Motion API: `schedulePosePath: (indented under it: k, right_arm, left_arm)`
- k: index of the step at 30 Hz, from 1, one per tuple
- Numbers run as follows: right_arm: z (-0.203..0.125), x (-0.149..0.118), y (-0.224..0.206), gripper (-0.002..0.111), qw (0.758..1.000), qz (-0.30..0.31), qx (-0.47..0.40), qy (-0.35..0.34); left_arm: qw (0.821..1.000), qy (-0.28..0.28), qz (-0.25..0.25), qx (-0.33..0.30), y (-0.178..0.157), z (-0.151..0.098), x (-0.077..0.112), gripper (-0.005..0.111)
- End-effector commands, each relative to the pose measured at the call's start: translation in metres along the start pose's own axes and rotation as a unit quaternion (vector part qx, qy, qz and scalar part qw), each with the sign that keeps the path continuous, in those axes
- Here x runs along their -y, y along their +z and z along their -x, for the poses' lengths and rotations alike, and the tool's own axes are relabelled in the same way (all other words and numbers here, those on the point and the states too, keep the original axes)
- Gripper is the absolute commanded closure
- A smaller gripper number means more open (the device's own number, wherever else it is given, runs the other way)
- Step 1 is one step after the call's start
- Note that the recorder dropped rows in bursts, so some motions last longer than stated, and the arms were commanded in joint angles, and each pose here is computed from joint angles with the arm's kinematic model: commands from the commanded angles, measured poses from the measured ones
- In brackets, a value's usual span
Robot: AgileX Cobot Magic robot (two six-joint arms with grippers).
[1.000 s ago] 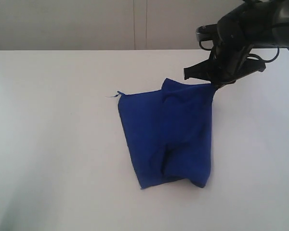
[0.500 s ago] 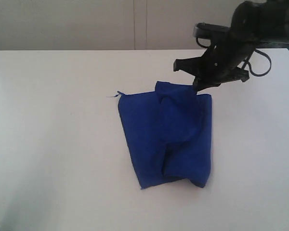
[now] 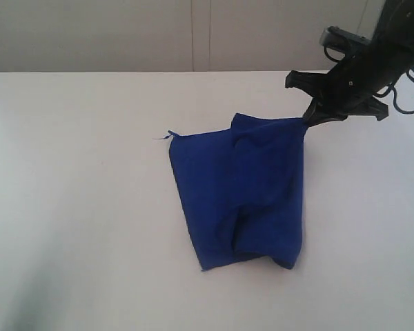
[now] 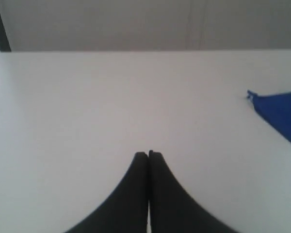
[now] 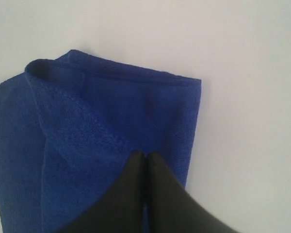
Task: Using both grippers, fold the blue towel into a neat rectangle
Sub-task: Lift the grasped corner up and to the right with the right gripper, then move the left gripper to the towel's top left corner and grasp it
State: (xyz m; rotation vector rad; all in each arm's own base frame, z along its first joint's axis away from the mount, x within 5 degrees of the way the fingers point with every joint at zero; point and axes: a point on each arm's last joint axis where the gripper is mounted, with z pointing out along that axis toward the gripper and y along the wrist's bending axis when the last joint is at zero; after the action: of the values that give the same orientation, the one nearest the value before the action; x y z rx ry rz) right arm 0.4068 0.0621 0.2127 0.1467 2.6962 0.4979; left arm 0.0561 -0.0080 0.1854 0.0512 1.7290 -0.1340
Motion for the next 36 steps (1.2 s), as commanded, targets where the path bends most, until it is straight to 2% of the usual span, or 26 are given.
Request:
schedulePosePath:
  k: [1,4,7,10,13,16,20,23,28,32,36]
  right_arm:
    - [0.002,0.002,-0.006,0.108,1.000,0.002,0.004,-0.010]
    - [0.001,0.002,-0.006,0.108,1.000,0.003,-0.004,-0.026]
    - [0.000,0.002,-0.006,0.108,0.999,0.003,-0.005,-0.038]
    - [0.001,0.002,-0.006,0.108,0.999,0.003,-0.004,-0.038]
    - [0.000,0.002,-0.006,0.108,0.999,0.003,-0.005,-0.039]
    - [0.000,0.001,-0.005,0.108,0.999,0.003,-0.006,-0.040]
    - [0.000,0.001,-0.005,0.108,0.999,0.003,-0.006,-0.040]
    - [0.000,0.001,-0.005,0.108,0.999,0.003,-0.006,-0.040]
    - [0.000,0.001,-0.005,0.108,0.999,0.003,-0.006,-0.040]
    - [0.000,0.001,-0.005,0.108,0.999,0.003,-0.005,-0.040]
    - [0.000,0.001,-0.005,0.108,0.999,0.003,-0.005,-0.040]
  left_arm:
    - [0.998,-0.015,0.007,0.066,-0.001,0.011,-0.001,0.107]
    - [0.997,-0.025,0.006,0.073,-0.001,0.012,-0.001,0.107]
    - [0.994,-0.074,0.002,0.079,-0.001,0.013,-0.001,0.107]
    - [0.996,-0.054,-0.003,0.070,-0.005,0.024,0.001,0.107]
    - [0.999,-0.030,-0.010,0.012,-0.006,0.047,0.005,0.107]
    - [0.998,-0.038,-0.014,-0.047,0.003,0.075,0.007,0.107]
    - [0.985,-0.059,-0.012,-0.163,0.038,0.100,0.009,0.107]
    - [0.963,-0.061,-0.010,-0.260,0.070,0.104,0.010,0.107]
    - [0.925,-0.057,-0.012,-0.376,0.130,0.102,0.009,0.107]
    - [0.908,-0.042,-0.034,-0.415,0.178,0.100,0.013,0.107]
    - [0.899,-0.034,-0.076,-0.430,0.224,0.094,0.037,0.107]
